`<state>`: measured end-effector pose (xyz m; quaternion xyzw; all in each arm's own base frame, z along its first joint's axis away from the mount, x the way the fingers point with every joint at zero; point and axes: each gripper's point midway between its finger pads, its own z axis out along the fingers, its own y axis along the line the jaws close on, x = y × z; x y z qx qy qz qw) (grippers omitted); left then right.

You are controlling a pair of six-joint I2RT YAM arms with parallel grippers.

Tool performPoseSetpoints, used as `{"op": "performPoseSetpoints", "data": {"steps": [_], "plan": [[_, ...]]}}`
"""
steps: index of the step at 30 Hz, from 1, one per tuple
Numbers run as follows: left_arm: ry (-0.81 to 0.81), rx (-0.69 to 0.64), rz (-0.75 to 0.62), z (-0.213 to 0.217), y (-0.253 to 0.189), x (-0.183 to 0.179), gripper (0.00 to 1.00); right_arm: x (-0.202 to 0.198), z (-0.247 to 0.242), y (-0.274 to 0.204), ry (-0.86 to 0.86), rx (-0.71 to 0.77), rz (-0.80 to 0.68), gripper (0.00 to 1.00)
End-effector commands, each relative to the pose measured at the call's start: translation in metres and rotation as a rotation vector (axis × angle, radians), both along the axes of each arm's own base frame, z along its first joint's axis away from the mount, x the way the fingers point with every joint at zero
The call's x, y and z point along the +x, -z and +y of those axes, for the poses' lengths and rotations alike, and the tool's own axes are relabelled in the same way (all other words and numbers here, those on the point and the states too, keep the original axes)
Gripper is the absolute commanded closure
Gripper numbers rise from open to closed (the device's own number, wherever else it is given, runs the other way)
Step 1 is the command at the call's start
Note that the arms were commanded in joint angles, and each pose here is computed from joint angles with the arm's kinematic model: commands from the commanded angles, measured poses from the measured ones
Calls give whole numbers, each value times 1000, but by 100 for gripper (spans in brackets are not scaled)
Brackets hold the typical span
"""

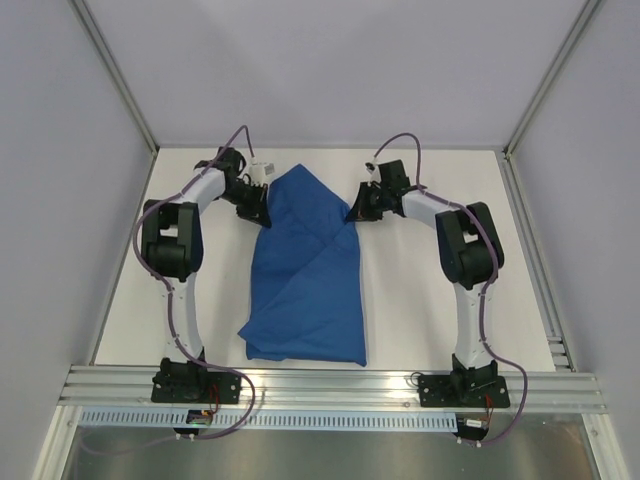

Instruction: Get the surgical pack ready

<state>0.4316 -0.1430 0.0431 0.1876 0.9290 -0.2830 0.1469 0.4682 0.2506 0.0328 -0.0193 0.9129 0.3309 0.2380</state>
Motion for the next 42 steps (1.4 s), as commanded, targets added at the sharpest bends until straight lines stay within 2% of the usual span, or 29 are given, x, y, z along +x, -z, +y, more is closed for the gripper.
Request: {"op": "performPoseSetpoints", "data": {"steps": [1,2,5,7,8,12,16,18,19,22,25,28,30,34,37,38,39,40,41,42], "plan": [[92,-123,-247,-18,-85,2,100,5,5,-72,-15,61,-150,99],[112,-142,-302,-20,-109,-3,100,4,4,-78,-13,62,-165,100],[164,-146,-357,-19,-133,-23,100,-7,0,-111,-13,81,-235,99],[201,-137,-376,-16,-138,-37,100,-21,-4,-107,-10,79,-227,100],[212,-133,-364,-14,-137,-46,100,-25,-6,-126,-9,98,-274,100],[262,-135,-340,-11,-126,-84,100,-57,-11,-134,-22,123,-288,100],[321,-170,-417,-12,-150,-118,100,-92,-16,-156,-37,153,-333,100],[357,-177,-456,-11,-157,-135,100,-111,-18,-151,-47,156,-323,99],[373,-191,-450,-12,-159,-145,100,-121,-18,-165,-59,167,-361,99],[408,-193,-453,-9,-158,-168,100,-154,-18,-164,-85,169,-361,100],[431,-197,-399,-6,-142,-191,100,-188,-18,-150,-107,169,-319,100],[439,-194,-297,-1,-105,-217,100,-221,-16,-118,-121,146,-246,100],[438,-168,-281,3,-88,-219,100,-241,-16,-88,-122,131,-174,99],[446,-136,-240,9,-61,-226,100,-253,-11,-61,-119,135,-137,94],[482,-124,-218,13,-51,-233,100,-261,-15,-52,-150,97,-104,77],[491,-120,-206,14,-47,-235,100,-264,-16,-52,-168,84,-103,56],[499,-116,-197,15,-45,-237,100,-264,-18,-56,-207,60,-138,47],[508,-115,-193,16,-44,-239,100,-268,-25,-52,-213,19,-112,39],[523,-112,-193,17,-41,-241,100,-259,-23,-68,-222,10,-153,20],[542,-108,-189,18,-39,-243,100,-250,-29,-80,-221,-17,-180,9]]}}
